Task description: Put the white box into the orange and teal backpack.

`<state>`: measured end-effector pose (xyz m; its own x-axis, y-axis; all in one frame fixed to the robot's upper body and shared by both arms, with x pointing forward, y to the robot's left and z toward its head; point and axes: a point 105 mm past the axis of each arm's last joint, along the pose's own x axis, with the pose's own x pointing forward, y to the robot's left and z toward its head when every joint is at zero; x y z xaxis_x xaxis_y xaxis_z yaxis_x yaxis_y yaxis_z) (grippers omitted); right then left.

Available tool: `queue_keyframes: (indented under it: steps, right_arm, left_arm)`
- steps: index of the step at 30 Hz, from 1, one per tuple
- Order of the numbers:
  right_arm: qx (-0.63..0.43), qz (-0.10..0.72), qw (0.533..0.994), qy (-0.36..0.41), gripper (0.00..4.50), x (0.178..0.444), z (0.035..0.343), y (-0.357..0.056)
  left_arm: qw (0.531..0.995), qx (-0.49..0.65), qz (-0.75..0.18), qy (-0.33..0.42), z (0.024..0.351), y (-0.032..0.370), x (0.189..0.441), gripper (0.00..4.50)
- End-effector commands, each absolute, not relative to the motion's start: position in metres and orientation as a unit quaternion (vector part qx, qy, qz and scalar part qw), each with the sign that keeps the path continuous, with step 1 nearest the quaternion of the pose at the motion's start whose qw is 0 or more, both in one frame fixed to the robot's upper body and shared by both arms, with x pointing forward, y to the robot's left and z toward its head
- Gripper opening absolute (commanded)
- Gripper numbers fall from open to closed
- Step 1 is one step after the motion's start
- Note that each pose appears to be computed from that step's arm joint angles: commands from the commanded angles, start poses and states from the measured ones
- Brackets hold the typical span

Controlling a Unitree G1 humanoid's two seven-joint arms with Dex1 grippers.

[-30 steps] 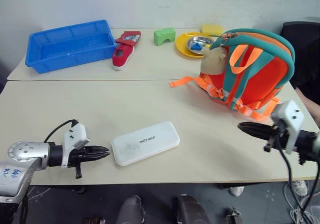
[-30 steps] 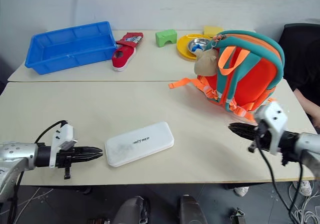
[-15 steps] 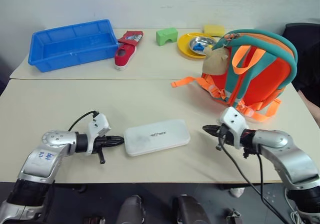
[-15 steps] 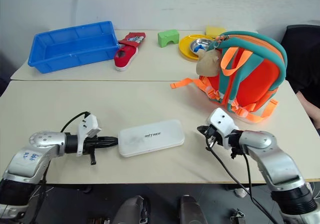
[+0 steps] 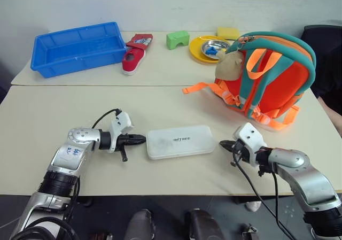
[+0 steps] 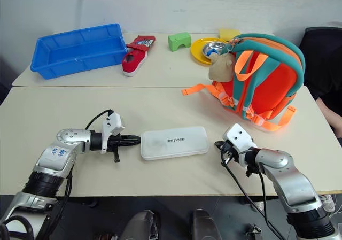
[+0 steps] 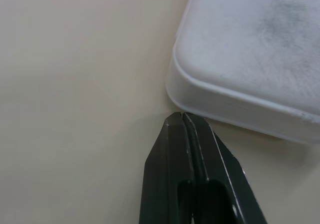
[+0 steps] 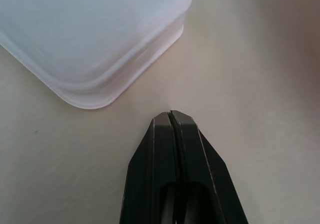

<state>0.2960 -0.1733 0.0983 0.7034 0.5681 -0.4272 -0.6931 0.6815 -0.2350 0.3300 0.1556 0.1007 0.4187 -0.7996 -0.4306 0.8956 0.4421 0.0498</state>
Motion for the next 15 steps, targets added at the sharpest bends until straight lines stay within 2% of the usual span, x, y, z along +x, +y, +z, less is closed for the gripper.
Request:
queue_keyframes:
  steps: [1,6,10,13,15]
  right_arm:
    - [-0.189,0.359,0.904,0.131,0.00,0.295,0.111,-0.160]
    - [-0.182,0.362,0.904,0.135,0.00,0.292,0.109,-0.157]
    - [-0.190,0.353,0.905,0.140,0.00,0.292,0.108,-0.165]
    - [-0.196,0.349,0.905,0.141,0.00,0.291,0.109,-0.170]
    - [-0.200,0.349,0.904,0.142,0.00,0.291,0.109,-0.172]
  left_arm:
    - [0.834,0.110,-0.516,0.159,0.109,0.145,0.337,0.04]
    - [0.833,0.104,-0.522,0.152,0.110,0.129,0.346,0.04]
    - [0.830,0.124,-0.508,0.192,0.104,0.148,0.346,0.04]
    - [0.810,0.150,-0.503,0.260,0.097,0.180,0.338,0.61]
    - [0.800,0.157,-0.505,0.285,0.100,0.197,0.334,1.19]
